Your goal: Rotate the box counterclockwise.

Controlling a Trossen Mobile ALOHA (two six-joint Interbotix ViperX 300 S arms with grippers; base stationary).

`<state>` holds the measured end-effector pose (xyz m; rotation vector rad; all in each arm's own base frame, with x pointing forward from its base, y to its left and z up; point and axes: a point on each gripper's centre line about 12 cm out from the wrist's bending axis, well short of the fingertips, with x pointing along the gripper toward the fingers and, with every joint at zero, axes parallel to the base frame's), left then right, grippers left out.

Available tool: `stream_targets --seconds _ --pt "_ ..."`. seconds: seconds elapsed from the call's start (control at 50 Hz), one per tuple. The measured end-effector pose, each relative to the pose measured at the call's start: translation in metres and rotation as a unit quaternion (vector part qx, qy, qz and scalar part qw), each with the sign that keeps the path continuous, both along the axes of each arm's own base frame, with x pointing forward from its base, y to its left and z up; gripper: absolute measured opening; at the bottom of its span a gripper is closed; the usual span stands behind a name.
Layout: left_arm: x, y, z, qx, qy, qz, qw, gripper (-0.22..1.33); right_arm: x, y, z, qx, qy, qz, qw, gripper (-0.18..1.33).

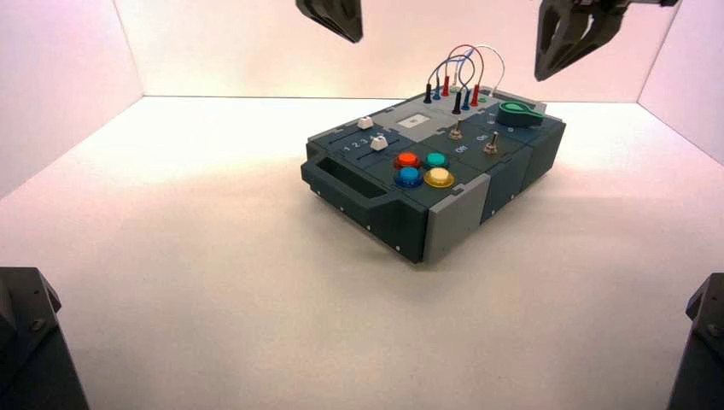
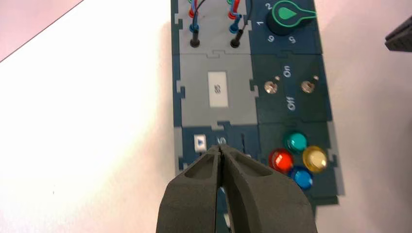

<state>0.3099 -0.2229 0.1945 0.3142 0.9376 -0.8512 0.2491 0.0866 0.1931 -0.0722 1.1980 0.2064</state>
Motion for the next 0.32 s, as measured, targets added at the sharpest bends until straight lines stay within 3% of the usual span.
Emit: stream_targets --seconds 0.12,0.32 --pt "-0.012 0.008 0.001 0.0 -0.001 0.003 1.0 -0.16 -0.007 -0.002 -0.003 -0.004 0.001 0.009 1.0 -0.14" --pt "-0.017 0.01 0.002 -0.002 0.001 0.005 1.0 -0.16 -0.013 -0.004 -0.009 -0.007 0.003 0.014 0.9999 -0.14"
